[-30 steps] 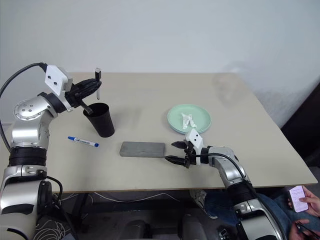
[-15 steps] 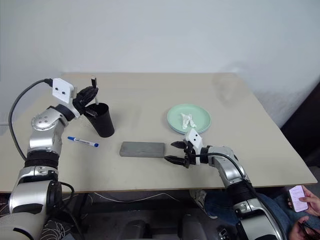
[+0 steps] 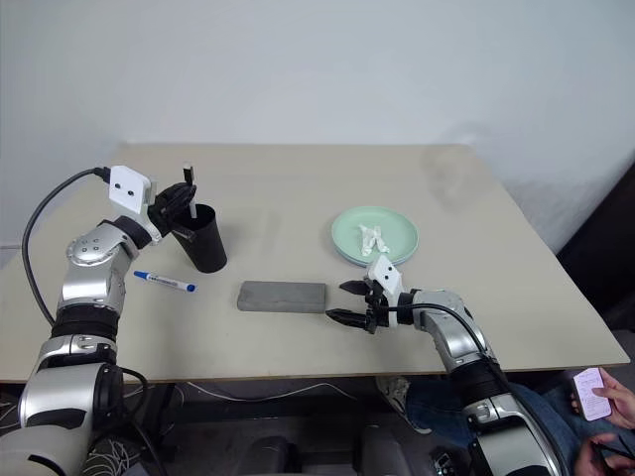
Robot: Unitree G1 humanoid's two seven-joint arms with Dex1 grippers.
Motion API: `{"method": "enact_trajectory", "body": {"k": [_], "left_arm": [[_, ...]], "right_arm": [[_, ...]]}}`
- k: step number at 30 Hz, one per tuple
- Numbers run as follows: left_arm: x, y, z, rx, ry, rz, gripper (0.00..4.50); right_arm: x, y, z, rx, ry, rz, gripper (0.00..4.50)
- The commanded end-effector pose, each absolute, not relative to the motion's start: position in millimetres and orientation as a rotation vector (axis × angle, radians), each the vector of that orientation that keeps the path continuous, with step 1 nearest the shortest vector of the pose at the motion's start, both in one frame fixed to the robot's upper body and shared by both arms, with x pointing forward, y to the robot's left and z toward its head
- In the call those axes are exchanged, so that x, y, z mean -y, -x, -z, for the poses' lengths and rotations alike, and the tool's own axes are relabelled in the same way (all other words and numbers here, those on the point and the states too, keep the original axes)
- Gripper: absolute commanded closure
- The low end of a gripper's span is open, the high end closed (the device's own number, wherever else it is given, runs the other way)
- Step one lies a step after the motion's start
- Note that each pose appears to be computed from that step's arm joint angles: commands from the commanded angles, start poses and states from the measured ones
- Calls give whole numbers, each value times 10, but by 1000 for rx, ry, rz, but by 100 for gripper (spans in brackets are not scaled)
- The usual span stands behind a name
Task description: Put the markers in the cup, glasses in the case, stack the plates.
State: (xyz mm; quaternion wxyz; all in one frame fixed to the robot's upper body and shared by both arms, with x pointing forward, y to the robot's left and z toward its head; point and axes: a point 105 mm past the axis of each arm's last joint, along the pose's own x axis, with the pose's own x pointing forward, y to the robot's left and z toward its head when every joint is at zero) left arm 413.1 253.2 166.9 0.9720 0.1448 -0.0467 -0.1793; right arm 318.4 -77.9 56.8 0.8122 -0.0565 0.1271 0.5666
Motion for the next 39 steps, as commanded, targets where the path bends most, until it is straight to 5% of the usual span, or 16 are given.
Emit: {"method": "enact_trajectory", "body": {"k": [1, 8, 18, 27, 33, 39], "left_arm": [[-2529, -4130, -1814, 138, -284, 355, 422], [-2529, -4133, -1794, 137, -276, 339, 203], [-2491, -4124, -1919, 174, -286, 372, 203], [-2424, -3878, -2547, 208, -402, 700, 203], [-2506, -3625, -2557, 40, -510, 885, 203], [-2826, -3419, -2257, -338, -715, 995, 203]], "right_arm": [[735, -3221, -710, -213, 138, -1219, 75], [720, -3229, -712, -211, 134, -1220, 75], [714, -3226, -707, -211, 132, -1217, 75], [723, -3245, -705, -212, 139, -1215, 75], [710, -3239, -697, -212, 136, -1217, 75], [721, -3260, -693, -215, 140, -1216, 75]]}}
